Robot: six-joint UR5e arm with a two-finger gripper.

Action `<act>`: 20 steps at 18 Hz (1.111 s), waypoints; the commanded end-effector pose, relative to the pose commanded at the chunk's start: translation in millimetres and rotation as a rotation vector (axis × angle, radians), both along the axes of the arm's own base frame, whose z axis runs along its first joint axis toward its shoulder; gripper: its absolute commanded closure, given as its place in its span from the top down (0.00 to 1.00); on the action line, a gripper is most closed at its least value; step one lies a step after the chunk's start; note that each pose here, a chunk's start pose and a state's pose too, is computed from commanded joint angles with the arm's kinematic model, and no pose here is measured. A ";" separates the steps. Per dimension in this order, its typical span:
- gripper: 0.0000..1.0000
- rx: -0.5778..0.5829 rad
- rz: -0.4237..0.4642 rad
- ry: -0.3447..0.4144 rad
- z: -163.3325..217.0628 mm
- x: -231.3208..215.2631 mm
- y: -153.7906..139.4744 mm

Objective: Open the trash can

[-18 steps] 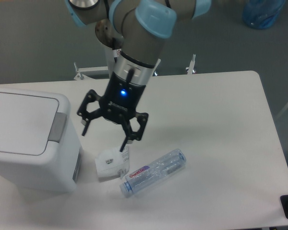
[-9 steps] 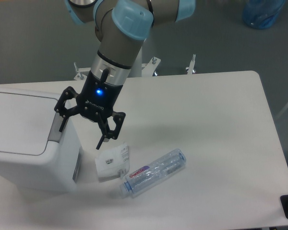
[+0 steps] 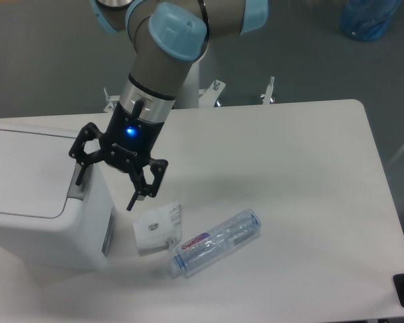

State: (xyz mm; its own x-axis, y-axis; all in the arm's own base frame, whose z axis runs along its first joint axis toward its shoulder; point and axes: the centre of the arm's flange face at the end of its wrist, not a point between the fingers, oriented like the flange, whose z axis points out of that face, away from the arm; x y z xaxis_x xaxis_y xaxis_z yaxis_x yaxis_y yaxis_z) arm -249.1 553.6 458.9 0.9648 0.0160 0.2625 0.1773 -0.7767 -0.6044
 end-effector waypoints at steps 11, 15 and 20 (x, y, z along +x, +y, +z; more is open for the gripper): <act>1.00 -0.005 -0.003 -0.004 -4.7 0.7 0.5; 1.00 0.014 0.000 0.009 5.6 -0.8 2.4; 1.00 0.037 0.008 0.037 21.8 -9.8 2.6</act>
